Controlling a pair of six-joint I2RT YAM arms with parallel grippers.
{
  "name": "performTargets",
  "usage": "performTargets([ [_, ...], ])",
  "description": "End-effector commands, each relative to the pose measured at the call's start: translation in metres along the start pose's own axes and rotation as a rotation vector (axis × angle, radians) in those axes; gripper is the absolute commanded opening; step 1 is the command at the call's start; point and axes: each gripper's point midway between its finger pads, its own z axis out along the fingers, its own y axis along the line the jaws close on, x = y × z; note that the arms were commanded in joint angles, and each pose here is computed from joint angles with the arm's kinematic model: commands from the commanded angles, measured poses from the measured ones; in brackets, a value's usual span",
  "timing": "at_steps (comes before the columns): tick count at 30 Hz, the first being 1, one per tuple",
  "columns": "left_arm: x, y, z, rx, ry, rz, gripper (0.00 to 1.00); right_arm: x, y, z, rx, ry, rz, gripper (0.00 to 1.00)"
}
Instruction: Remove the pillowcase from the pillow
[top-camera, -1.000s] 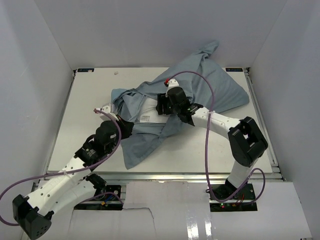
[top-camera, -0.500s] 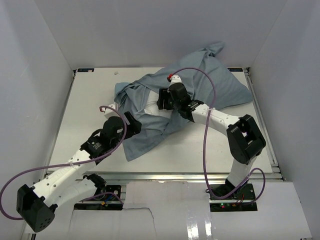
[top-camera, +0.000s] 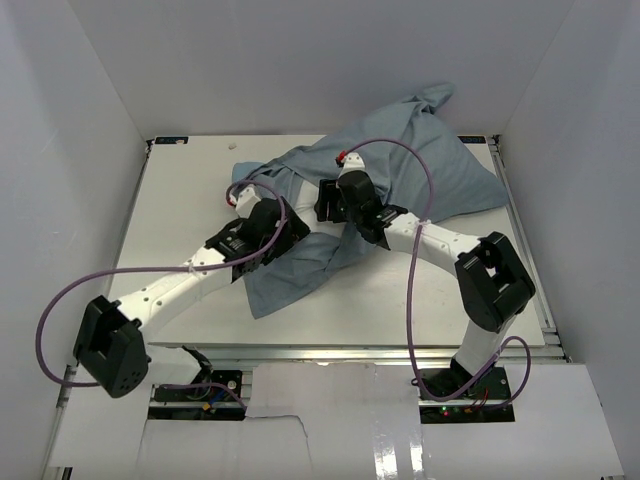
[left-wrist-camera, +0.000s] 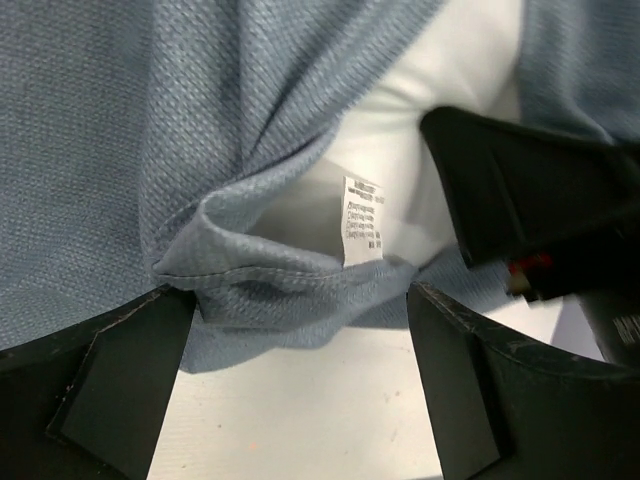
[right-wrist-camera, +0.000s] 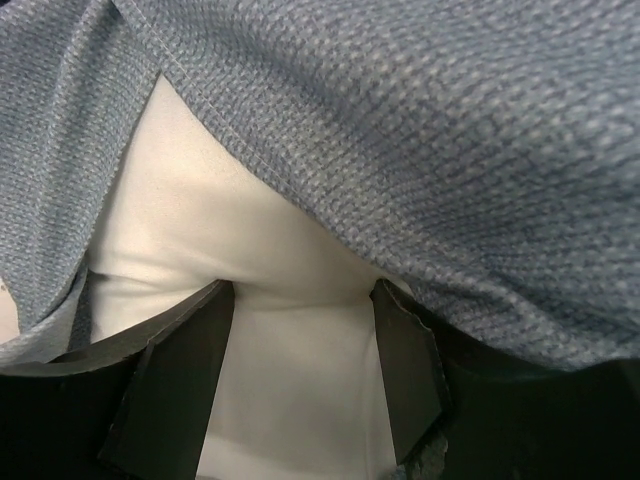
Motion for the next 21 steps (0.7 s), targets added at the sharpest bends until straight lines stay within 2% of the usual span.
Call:
performTargets([
  [1, -0.011, -0.008, 0.004, -0.069, -0.035, -0.062, 0.98, 0.008, -0.02, -0.007, 0.079, 0.007, -0.009, 0.64],
  [7, -0.006, 0.002, 0.031, -0.202, -0.05, -0.044, 0.98, 0.011, -0.017, -0.006, 0.054, 0.008, -0.007, 0.64],
  [10, 0.004, 0.004, 0.035, -0.204, -0.009, -0.035, 0.89, 0.013, -0.02, -0.005, 0.063, 0.007, -0.01, 0.64],
  [13, 0.01, 0.018, 0.028, -0.211, -0.005, -0.02, 0.56, 0.011, -0.025, -0.003, 0.085, 0.006, -0.022, 0.64],
  [14, 0.014, 0.031, 0.027, -0.23, -0.001, -0.011, 0.21, 0.01, -0.027, -0.003, 0.091, 0.004, -0.024, 0.64],
  [15, 0.014, 0.035, 0.022, -0.23, -0.008, -0.013, 0.07, 0.005, -0.031, -0.002, 0.099, -0.003, -0.018, 0.64],
  [16, 0.007, 0.033, 0.012, -0.201, -0.029, -0.022, 0.0, 0.004, -0.034, -0.001, 0.105, -0.003, -0.016, 0.64],
  [21, 0.009, 0.059, -0.013, -0.178, -0.045, 0.005, 0.0, -0.008, -0.054, 0.006, 0.136, -0.006, 0.007, 0.64],
])
